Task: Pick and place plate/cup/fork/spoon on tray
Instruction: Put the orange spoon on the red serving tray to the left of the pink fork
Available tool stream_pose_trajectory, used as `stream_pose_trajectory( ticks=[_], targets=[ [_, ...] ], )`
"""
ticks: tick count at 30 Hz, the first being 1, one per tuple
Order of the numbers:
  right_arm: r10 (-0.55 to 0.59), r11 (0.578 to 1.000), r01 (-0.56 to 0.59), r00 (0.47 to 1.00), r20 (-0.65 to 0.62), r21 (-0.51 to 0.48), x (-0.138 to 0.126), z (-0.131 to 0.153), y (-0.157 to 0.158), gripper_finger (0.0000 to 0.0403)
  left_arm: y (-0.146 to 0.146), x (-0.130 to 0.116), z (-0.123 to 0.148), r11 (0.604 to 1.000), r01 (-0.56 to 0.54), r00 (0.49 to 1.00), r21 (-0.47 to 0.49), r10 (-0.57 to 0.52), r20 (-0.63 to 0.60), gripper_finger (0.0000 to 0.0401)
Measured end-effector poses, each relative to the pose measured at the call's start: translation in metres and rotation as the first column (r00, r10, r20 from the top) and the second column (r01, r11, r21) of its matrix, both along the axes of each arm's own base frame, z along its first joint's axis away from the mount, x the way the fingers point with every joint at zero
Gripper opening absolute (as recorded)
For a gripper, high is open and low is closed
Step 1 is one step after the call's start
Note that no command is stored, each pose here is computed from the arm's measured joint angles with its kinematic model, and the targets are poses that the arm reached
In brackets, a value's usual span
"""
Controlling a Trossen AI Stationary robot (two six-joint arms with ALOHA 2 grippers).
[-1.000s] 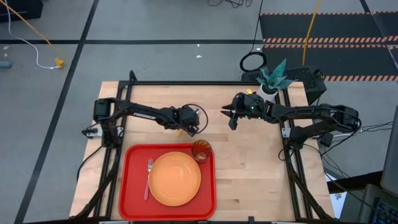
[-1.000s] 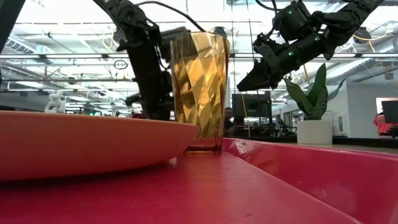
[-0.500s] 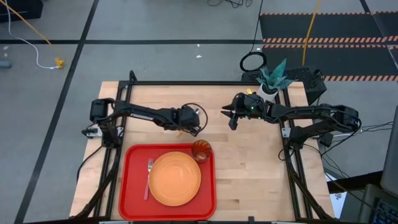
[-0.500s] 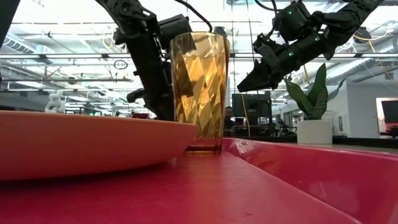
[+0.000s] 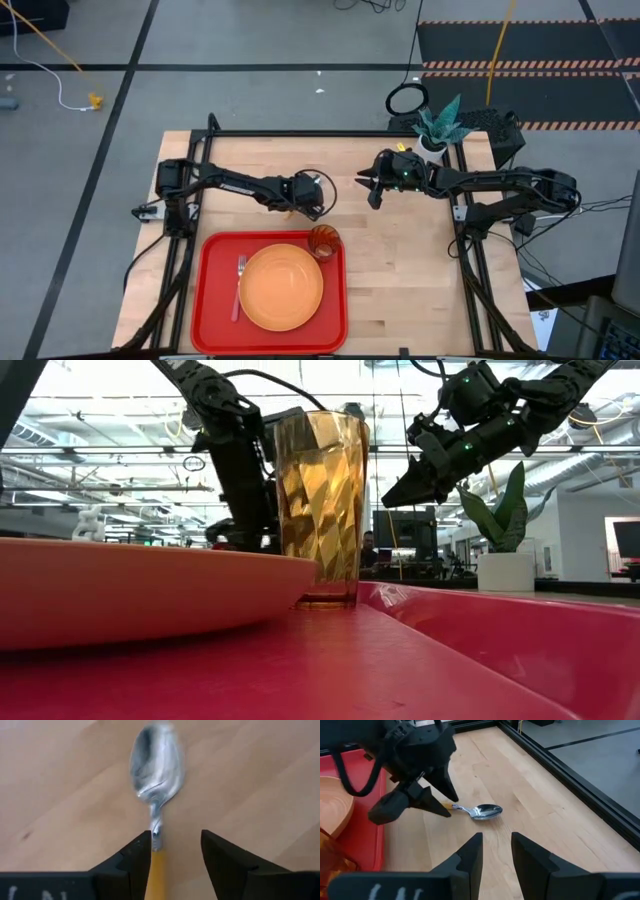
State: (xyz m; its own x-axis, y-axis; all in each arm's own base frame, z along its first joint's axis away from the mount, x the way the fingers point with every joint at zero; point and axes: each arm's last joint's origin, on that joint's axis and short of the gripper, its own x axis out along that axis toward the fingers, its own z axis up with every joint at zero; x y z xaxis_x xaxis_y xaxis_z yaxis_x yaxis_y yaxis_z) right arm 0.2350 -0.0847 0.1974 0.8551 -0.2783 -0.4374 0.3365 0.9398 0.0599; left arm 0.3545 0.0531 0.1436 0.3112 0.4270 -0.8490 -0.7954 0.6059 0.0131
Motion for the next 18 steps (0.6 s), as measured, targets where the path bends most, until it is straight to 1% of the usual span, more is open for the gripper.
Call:
stream_pose_trajectory(
  ticks=[2, 4, 6, 12, 15, 18],
  targets=[
    [0.0, 1.0, 0.0, 1.0, 0.0, -0.001, 0.0, 0.0, 0.0, 0.0093, 0.002, -0.002, -0.002, 1.0, 0.004, 1.0, 0.005, -0.004, -0.024, 0.0178],
    [0.001, 1.0, -0.001, 1.0, -0.005, -0.001, 0.0, 0.0, 0.0, 0.0093, 0.006, 0.001, -0.005, 1.0, 0.008, 1.0, 0.014, -0.008, -0.018, 0.0179],
    [0.001, 1.0, -0.001, 1.0, -0.004, -0.002, 0.0, 0.0, 0.0, 0.0093, 0.011, -0.003, -0.009, 1.0, 0.018, 0.998, 0.01, -0.018, -0.064, 0.0179],
    [0.005, 1.0, -0.005, 1.0, -0.015, -0.003, 0.0, -0.001, 0.0, 0.0093, 0.019, -0.001, -0.015, 0.999, 0.031, 0.998, -0.019, -0.032, -0.061, 0.0179],
    [0.007, 1.0, -0.008, 1.0, -0.016, -0.005, 0.0, -0.001, 0.001, 0.0093, 0.018, -0.001, -0.015, 0.999, 0.036, 0.997, -0.019, -0.038, -0.067, 0.0167],
    [0.007, 1.0, -0.007, 1.0, -0.015, -0.006, 0.0, -0.001, 0.001, 0.0093, 0.017, -0.001, -0.015, 0.999, 0.046, 0.997, -0.022, -0.047, -0.066, 0.0143]
  ],
)
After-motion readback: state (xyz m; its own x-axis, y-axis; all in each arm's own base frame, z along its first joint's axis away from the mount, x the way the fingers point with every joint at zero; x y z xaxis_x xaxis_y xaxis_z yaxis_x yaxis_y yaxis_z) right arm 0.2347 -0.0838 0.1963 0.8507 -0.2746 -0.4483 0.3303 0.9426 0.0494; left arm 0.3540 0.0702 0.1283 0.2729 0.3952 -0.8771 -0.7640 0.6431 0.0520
